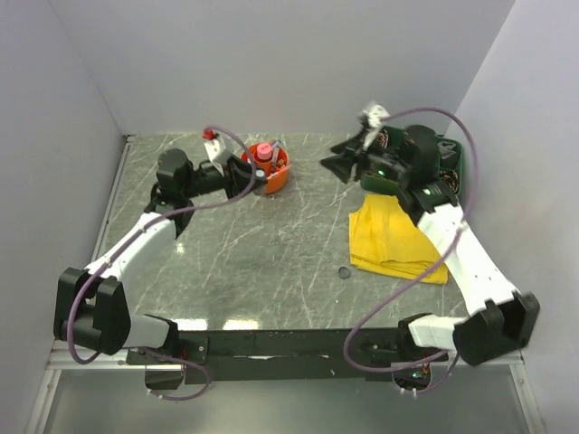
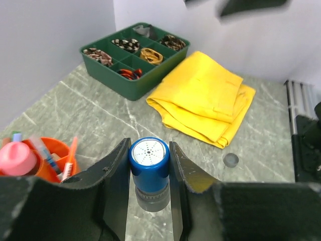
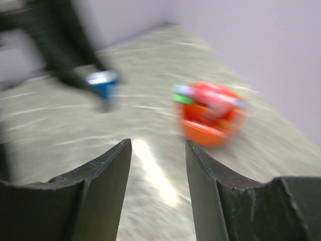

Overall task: Sort the stationery into containers
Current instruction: Close the stationery at the center of the board.

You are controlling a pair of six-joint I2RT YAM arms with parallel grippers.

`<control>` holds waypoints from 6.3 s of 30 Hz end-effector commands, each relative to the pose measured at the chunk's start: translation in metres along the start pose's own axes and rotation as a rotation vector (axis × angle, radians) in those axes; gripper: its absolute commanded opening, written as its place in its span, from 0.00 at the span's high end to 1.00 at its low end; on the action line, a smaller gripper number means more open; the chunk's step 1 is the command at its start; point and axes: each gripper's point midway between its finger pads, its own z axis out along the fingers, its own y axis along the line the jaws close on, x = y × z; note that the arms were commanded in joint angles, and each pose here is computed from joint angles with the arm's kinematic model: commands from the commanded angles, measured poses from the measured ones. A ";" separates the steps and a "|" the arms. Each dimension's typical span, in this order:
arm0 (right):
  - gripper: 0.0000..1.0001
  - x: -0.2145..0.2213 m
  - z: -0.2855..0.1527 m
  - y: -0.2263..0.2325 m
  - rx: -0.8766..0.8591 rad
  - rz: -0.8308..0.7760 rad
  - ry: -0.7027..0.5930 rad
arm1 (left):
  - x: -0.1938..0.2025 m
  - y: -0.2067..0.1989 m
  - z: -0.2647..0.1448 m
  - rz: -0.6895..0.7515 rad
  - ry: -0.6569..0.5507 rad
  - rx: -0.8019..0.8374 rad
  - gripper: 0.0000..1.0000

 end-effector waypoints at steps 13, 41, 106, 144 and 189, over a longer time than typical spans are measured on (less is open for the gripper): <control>0.43 0.025 -0.164 -0.082 0.736 -0.100 -0.011 | 0.037 -0.113 0.079 0.021 -0.168 -0.038 0.99; 0.43 0.051 -0.220 -0.059 0.799 -0.007 -0.091 | 0.165 -0.209 0.142 0.034 -0.128 0.205 0.99; 0.43 0.060 -0.200 -0.081 0.687 0.044 -0.095 | 0.120 -0.173 0.182 0.189 -0.453 0.000 0.99; 0.42 0.062 -0.196 -0.086 0.677 0.095 -0.126 | 0.054 -0.172 0.149 0.226 -0.621 -0.097 0.99; 0.42 0.073 -0.192 -0.095 0.658 0.114 -0.101 | 0.088 -0.161 0.150 0.121 -0.547 -0.141 0.99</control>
